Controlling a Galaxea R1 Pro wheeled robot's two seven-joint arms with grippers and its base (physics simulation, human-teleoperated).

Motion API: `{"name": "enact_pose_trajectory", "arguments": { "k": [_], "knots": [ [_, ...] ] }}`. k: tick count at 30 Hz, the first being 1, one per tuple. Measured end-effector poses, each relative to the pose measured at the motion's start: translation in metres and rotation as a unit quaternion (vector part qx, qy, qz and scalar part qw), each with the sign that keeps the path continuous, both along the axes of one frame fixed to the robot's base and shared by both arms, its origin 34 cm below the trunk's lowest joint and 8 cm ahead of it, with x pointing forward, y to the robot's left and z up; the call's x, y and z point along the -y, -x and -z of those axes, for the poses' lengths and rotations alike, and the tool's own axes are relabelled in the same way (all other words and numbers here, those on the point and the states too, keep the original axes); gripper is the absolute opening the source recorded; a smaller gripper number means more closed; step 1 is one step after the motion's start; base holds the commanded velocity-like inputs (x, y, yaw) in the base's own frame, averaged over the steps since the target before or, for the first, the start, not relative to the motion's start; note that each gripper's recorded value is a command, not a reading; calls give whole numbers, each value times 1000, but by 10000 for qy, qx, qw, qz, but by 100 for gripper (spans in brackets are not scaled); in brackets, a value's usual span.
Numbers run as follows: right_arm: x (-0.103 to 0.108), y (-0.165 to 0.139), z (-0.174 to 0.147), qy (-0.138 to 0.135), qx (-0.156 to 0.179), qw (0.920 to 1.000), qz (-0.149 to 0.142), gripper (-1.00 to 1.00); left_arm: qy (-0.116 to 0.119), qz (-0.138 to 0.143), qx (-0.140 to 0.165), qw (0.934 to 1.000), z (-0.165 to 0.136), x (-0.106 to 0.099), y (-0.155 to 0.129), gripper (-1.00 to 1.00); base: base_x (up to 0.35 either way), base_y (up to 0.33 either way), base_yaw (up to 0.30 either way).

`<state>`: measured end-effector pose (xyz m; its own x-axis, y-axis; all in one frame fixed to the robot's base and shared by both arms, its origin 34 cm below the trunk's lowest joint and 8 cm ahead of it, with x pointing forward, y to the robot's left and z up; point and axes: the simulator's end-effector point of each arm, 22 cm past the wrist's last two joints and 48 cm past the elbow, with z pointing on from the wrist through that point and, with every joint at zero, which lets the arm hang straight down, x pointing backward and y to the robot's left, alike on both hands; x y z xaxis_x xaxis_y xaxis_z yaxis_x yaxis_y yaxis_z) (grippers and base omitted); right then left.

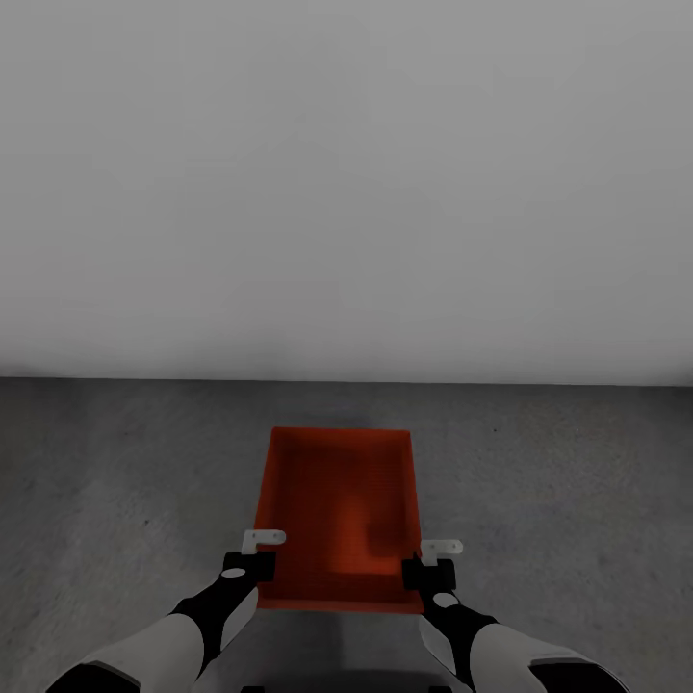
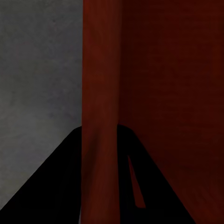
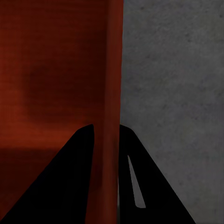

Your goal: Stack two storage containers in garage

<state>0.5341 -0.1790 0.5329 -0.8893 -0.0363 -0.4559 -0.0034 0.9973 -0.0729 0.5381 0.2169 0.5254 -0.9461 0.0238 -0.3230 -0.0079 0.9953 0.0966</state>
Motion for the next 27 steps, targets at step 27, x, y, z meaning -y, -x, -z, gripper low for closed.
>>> {"name": "enact_pose_trajectory", "arguments": {
  "k": [27],
  "knots": [
    [0, 0, 0, -1, 1, 10000, 2, -100, 1, -2, -2, 10000, 0, 0, 0, -100, 0, -71, 0]
  ]
}}
